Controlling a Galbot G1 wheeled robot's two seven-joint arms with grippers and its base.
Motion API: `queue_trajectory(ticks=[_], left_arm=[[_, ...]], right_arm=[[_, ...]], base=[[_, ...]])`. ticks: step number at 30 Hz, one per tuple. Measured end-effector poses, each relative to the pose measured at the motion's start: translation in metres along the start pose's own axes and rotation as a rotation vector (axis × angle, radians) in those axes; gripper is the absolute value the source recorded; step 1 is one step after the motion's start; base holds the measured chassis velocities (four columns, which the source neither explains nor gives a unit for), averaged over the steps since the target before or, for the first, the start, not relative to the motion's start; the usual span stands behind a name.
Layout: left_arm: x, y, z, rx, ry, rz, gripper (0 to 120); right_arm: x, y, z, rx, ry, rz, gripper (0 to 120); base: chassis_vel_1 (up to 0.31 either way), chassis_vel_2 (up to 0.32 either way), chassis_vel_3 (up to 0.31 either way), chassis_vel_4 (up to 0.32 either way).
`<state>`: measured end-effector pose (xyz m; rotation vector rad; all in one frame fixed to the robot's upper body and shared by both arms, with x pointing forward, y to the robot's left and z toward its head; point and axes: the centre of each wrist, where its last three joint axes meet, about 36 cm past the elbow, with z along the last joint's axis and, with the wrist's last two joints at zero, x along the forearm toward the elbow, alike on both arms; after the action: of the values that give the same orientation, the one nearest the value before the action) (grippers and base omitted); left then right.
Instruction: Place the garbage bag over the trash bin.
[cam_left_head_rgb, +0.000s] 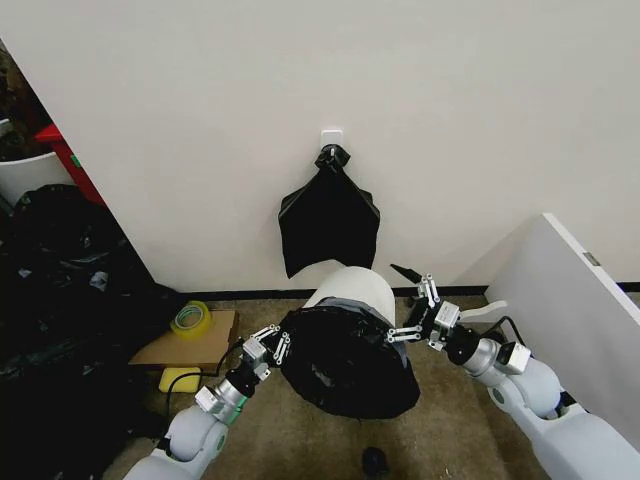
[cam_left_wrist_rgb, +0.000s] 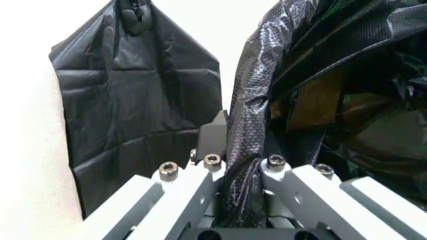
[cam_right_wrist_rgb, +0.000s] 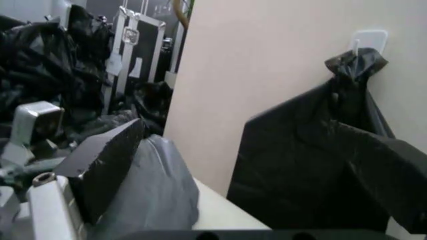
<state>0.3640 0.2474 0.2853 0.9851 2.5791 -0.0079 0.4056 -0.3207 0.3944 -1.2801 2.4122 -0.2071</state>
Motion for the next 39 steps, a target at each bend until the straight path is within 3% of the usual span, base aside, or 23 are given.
queue_trajectory(ticks=[16, 24, 29, 31, 32, 33, 36, 39], left_arm=[[-0.003, -0.006, -0.013, 0.038, -0.048, 0.047, 1], [-0.006, -0.008, -0.015, 0.043, -0.059, 0.053, 1], [-0.005, -0.008, -0.009, 0.081, 0.002, -0.045, 1], [-0.006, -0.011, -0.006, 0.135, 0.069, -0.135, 1], [-0.006, -0.012, -0.006, 0.137, 0.071, -0.139, 1], [-0.010, -0.016, -0.008, 0.178, 0.115, -0.216, 1], [-0.017, -0.020, -0.013, 0.222, 0.149, -0.280, 1], [-0.030, -0.027, -0.028, 0.312, 0.205, -0.364, 1]], right_arm=[[0.004, -0.014, 0.023, 0.093, 0.055, 0.027, 100], [-0.003, -0.012, 0.022, 0.105, 0.030, 0.116, 100], [-0.021, 0.010, 0.010, 0.018, -0.075, 0.230, 100], [-0.044, 0.029, -0.008, -0.058, -0.149, 0.401, 100], [-0.045, 0.031, -0.009, -0.064, -0.153, 0.409, 100], [-0.056, 0.044, -0.022, -0.108, -0.186, 0.446, 100], [-0.060, 0.060, -0.029, -0.130, -0.198, 0.427, 100], [-0.059, 0.088, -0.034, -0.105, -0.141, 0.383, 100]], base=[[0.000, 0.000, 0.000, 0.000], [0.000, 0.000, 0.000, 0.000], [0.000, 0.000, 0.000, 0.000], [0.000, 0.000, 0.000, 0.000], [0.000, 0.000, 0.000, 0.000], [0.000, 0.000, 0.000, 0.000], [0.000, 0.000, 0.000, 0.000], [0.000, 0.000, 0.000, 0.000]])
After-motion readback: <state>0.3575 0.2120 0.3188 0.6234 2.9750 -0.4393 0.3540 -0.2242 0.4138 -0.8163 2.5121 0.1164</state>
